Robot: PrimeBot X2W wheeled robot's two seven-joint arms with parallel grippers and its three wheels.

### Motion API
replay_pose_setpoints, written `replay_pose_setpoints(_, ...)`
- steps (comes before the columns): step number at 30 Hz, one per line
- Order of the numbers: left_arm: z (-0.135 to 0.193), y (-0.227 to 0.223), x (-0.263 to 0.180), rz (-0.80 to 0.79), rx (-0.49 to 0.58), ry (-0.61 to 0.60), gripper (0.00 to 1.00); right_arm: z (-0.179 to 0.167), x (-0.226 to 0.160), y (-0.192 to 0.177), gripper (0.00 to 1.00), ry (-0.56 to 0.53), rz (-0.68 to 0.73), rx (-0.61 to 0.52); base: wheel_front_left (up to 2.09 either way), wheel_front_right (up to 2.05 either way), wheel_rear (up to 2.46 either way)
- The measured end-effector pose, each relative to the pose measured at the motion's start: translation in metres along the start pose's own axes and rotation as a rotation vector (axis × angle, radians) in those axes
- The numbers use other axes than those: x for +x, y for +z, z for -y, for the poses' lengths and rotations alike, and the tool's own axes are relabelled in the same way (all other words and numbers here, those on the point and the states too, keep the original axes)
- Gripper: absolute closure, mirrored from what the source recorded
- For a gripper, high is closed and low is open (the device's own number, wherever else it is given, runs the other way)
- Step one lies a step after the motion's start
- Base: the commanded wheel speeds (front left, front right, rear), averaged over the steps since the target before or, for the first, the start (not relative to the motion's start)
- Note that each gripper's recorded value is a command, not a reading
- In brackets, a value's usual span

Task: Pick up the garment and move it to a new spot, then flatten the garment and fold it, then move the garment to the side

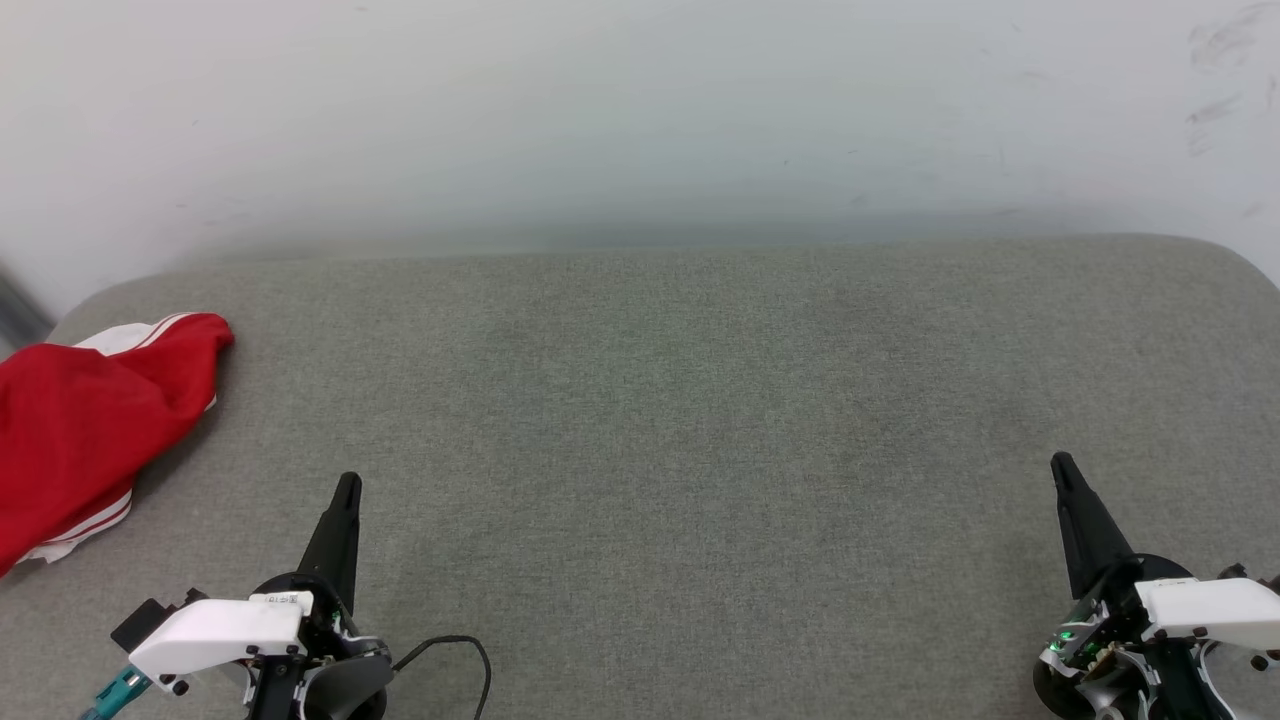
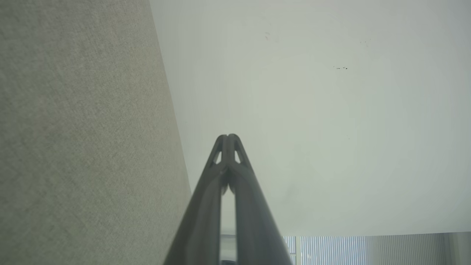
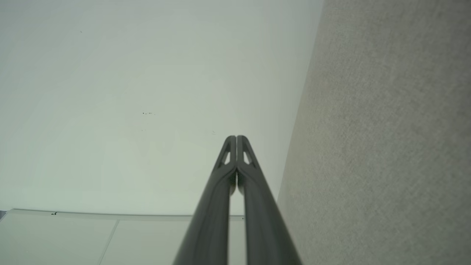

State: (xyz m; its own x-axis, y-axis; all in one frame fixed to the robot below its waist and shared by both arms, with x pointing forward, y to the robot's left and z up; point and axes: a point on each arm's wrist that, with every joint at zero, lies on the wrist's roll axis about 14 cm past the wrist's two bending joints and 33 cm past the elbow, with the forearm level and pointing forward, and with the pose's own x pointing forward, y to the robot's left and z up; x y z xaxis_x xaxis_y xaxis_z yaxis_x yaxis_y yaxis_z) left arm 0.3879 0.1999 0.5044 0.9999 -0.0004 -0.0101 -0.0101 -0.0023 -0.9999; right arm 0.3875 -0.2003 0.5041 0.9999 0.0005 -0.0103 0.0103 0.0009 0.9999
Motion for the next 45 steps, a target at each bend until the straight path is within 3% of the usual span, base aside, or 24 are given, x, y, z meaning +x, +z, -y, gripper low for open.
replay_pose_setpoints(41,0.000,0.000,0.000,0.000,0.000,0.000,1.00,0.000,0.000,0.000,1.00,0.000,0.000,0.000,0.00,0.00,0.00)
replay_pose_setpoints(42,0.000,0.000,0.000,0.000,0.000,0.001,0.00,0.000,0.000,0.000,0.00,0.000,0.000,0.000,0.00,0.00,0.00)
replay_pose_setpoints(45,-0.016,-0.001,-0.007,0.002,-0.006,0.047,0.00,0.016,-0.007,0.000,0.00,-0.047,0.002,0.003,0.00,0.00,0.00)
